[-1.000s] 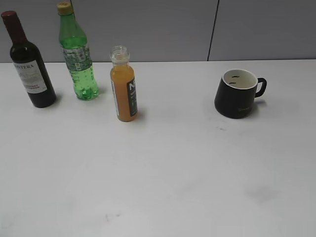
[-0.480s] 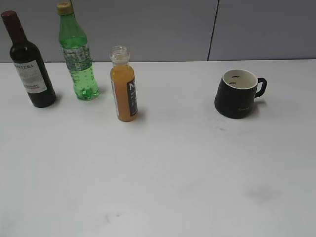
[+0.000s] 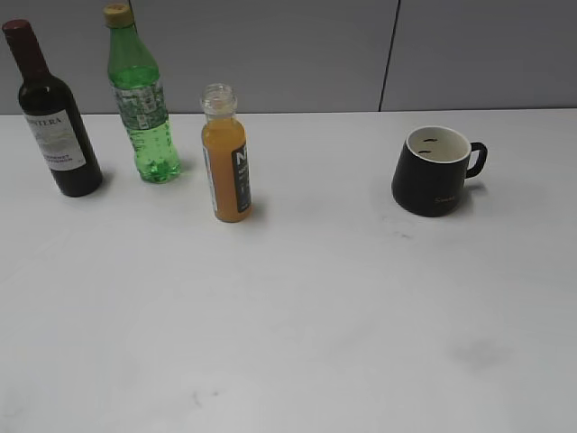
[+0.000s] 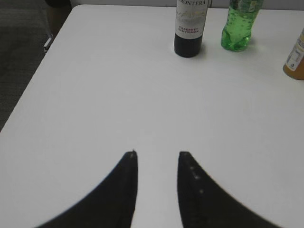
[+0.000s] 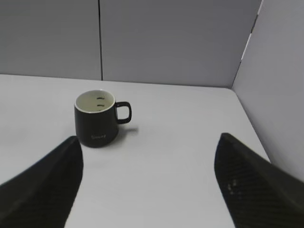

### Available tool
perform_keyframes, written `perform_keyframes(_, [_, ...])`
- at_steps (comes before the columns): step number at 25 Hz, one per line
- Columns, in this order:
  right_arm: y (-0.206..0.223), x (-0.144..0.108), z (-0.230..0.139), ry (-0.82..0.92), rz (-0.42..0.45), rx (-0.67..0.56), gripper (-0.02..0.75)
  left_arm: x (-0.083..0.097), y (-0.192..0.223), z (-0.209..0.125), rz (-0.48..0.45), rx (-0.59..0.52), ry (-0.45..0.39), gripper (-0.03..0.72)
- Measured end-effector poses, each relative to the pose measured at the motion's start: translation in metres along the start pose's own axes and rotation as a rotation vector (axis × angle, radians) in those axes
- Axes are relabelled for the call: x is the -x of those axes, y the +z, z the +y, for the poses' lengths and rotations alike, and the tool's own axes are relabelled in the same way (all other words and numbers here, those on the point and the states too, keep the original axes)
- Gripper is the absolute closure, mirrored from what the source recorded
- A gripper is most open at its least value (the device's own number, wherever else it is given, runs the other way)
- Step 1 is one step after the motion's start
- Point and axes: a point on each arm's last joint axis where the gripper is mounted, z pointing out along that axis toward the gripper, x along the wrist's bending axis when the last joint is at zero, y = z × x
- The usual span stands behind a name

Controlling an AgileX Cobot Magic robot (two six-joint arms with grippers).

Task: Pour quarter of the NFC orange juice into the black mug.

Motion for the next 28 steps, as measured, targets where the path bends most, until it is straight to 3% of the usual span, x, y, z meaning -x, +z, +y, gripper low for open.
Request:
perform_keyframes(14, [0.126,0.007,0.012,-0.012,-0.039,0.055,0.071,0.0,0.0,0.0,0.0,0.0,0.0,0.456])
perform_keyframes(20, [0.187,0.01,-0.018,-0.007,-0.049,0.036,0.076,0.0,0.0,0.0,0.0,0.0,0.0,0.456])
perform_keyframes(28, [0.237,0.009,-0.069,-0.036,-0.024,0.038,0.091,0.0,0.0,0.0,0.0,0.0,0.0,0.456])
